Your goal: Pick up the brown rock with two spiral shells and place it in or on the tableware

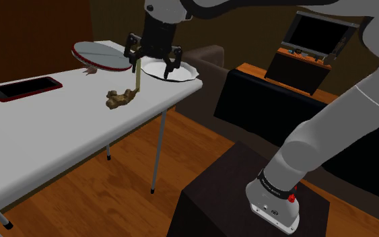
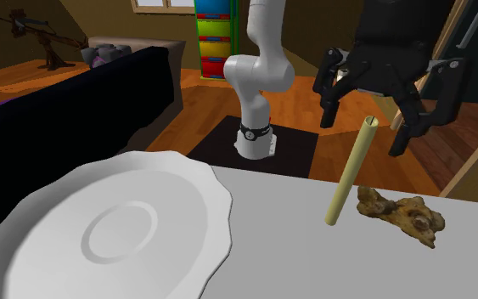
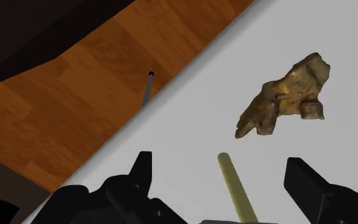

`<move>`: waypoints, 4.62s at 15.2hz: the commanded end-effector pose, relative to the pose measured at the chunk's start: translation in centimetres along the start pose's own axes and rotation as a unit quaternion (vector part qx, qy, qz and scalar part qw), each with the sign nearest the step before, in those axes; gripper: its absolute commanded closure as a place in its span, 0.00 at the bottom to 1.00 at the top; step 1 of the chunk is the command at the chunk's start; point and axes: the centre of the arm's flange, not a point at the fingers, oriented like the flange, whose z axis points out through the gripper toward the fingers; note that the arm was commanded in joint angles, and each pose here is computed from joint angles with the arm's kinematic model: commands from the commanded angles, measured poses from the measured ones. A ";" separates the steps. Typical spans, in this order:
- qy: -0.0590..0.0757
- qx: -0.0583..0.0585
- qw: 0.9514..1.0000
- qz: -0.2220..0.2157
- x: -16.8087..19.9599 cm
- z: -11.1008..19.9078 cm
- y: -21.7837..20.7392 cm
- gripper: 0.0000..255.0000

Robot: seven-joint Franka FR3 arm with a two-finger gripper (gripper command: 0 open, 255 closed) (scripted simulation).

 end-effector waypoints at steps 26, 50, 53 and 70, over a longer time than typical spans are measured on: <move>0.012 0.013 0.998 0.068 0.5 4.8 -9.4 1.00; 0.026 0.018 0.997 0.072 -5.7 8.5 -7.8 0.00; 0.026 0.018 0.997 0.072 -5.7 8.5 -7.8 0.00; 0.026 0.018 0.997 0.072 -5.0 4.9 -8.2 1.00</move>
